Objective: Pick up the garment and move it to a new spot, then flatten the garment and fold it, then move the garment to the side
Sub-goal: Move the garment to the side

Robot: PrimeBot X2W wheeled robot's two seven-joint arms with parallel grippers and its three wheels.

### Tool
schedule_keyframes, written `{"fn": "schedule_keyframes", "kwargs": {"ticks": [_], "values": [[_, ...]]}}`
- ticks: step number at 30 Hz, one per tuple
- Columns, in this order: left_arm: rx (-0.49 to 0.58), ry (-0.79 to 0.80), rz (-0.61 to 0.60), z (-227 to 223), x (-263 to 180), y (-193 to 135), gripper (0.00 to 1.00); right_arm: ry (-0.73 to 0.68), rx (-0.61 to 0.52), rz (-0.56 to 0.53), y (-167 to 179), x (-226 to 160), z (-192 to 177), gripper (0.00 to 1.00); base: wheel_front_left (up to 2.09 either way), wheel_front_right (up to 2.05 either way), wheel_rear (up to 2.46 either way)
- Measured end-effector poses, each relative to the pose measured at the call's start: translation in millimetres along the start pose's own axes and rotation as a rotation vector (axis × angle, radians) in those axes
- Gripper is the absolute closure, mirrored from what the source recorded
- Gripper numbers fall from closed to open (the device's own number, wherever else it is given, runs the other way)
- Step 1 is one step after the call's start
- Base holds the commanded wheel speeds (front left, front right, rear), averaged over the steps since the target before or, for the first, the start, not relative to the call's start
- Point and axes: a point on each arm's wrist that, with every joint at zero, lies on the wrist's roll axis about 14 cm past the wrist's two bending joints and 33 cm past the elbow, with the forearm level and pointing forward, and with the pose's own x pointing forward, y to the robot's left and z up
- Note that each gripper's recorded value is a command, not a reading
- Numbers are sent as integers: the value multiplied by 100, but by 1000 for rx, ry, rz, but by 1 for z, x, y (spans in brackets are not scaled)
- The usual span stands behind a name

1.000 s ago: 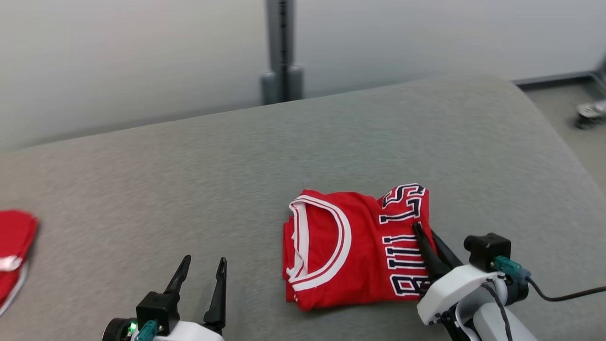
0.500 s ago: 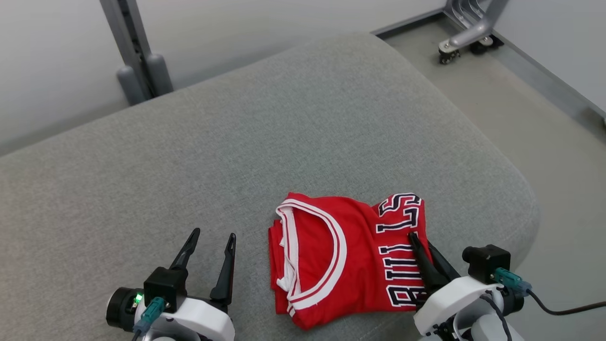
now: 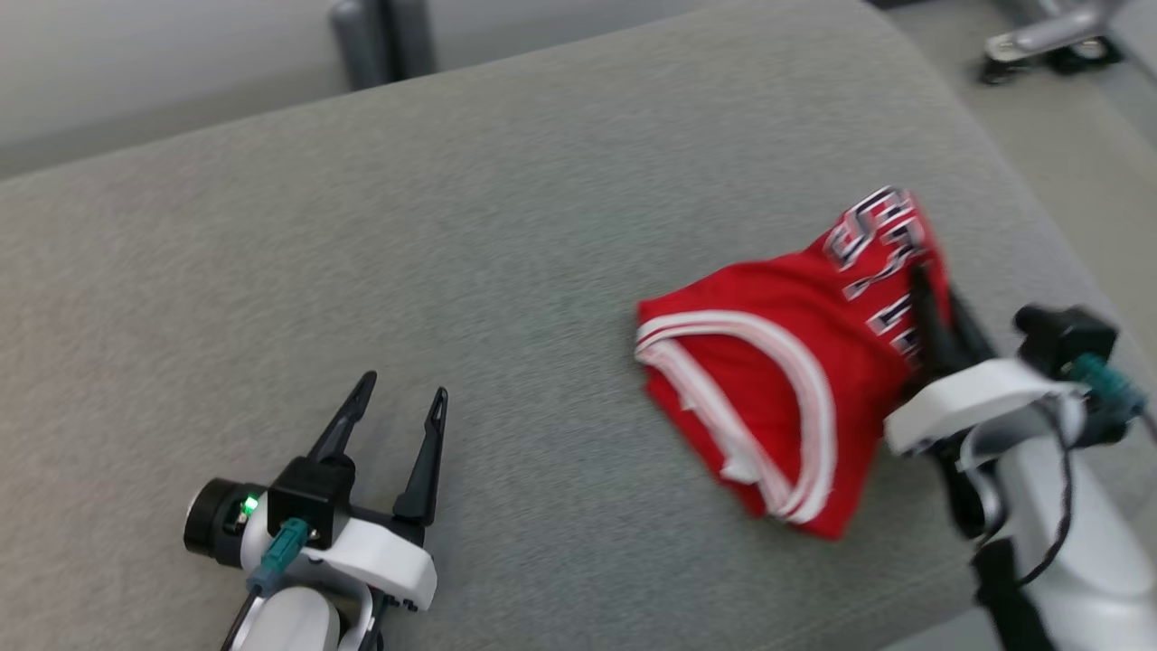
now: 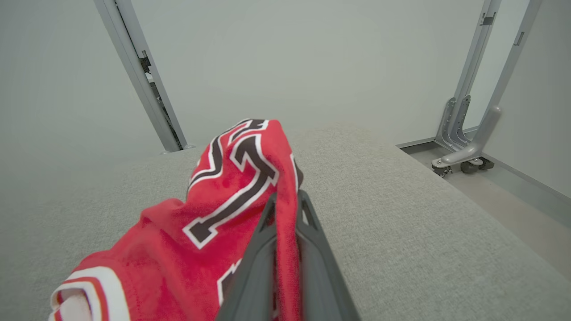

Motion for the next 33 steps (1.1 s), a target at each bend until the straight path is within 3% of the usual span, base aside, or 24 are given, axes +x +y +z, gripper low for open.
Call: {"fn": "schedule_keyframes", "kwargs": {"ticks": [5,13,19,26,28,33], "values": [[6,-9,95,0,-10,39,0,-7,-83,-120,-46,43,12,100,0,0,0],[12,14,225,-9,-35,85,0,42,-232,-235,-90,84,7,100,0,0,0],[11,45,266,-20,-45,98,0,68,-286,-301,-109,97,1,100,0,0,0],[14,35,274,-15,-47,99,0,67,-327,-394,-137,87,12,100,0,0,0],[17,30,275,-13,-48,99,0,54,-329,-411,-141,85,19,0,0,0,0],[22,20,282,-8,-49,100,0,1,-341,-405,-136,90,39,0,0,0,0]]}}
